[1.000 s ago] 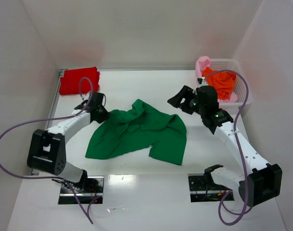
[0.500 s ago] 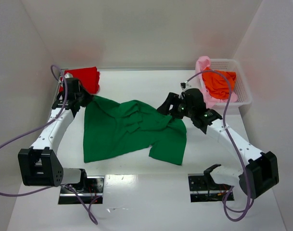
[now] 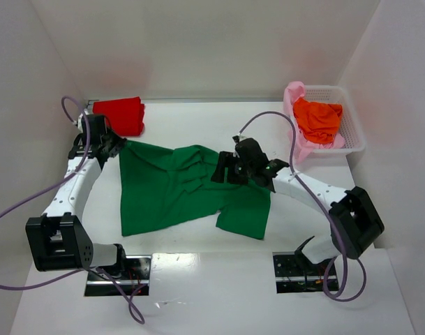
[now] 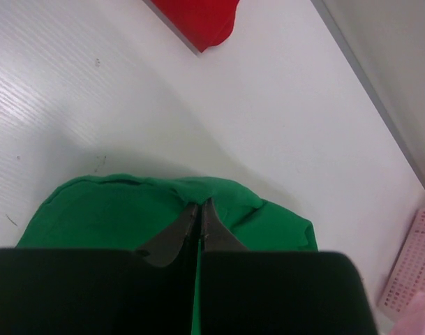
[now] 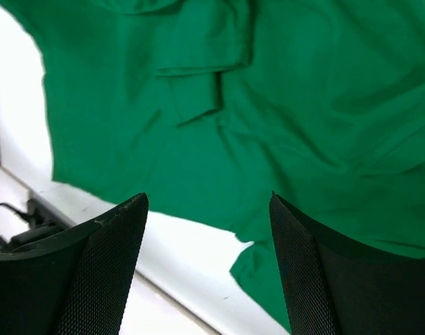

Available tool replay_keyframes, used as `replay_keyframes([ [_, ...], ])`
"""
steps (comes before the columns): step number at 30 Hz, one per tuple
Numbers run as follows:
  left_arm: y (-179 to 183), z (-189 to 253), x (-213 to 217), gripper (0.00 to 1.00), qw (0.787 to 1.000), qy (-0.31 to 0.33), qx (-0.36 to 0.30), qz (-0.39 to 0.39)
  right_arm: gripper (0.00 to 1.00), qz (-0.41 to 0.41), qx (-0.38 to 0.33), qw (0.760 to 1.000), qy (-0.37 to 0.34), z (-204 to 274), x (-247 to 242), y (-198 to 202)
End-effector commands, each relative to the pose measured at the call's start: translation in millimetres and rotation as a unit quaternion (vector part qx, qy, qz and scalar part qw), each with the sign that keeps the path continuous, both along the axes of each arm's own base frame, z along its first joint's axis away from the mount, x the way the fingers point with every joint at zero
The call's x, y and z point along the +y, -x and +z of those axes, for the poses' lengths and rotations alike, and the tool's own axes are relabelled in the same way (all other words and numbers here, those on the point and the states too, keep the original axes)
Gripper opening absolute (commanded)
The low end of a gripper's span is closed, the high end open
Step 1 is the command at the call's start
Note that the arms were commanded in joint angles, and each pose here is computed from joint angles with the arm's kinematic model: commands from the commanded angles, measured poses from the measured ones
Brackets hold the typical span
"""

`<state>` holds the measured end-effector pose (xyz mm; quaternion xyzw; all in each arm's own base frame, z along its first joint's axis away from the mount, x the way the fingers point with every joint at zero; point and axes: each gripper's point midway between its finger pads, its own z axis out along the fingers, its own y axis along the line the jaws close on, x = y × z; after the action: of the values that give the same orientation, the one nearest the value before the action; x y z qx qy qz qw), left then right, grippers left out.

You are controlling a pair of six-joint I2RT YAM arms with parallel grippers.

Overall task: Fold and stack the t-shirts
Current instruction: Flatten out the tshirt

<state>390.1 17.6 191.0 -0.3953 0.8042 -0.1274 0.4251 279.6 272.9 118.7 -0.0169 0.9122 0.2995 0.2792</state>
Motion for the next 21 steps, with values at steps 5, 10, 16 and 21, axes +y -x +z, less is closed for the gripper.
replay_keyframes([
  [5, -7, 28, 26, 0.0, 0.998, -0.011, -0.043, 0.04, 0.76, -0.003, -0.069, 0.998, -0.006, 19, 28, -47],
  [10, -8, 37, 37, 0.0, 0.997, -0.012, -0.051, 0.054, 0.76, 0.011, -0.06, 0.998, 0.0, 4, 40, -58],
  [16, -11, 58, 50, 0.0, 0.995, -0.022, -0.07, 0.068, 0.76, 0.017, -0.056, 0.998, 0.012, -12, 46, -67],
  [21, -16, 69, 57, 0.0, 0.994, -0.019, -0.084, 0.071, 0.76, 0.023, -0.051, 0.998, 0.023, -24, 49, -71],
])
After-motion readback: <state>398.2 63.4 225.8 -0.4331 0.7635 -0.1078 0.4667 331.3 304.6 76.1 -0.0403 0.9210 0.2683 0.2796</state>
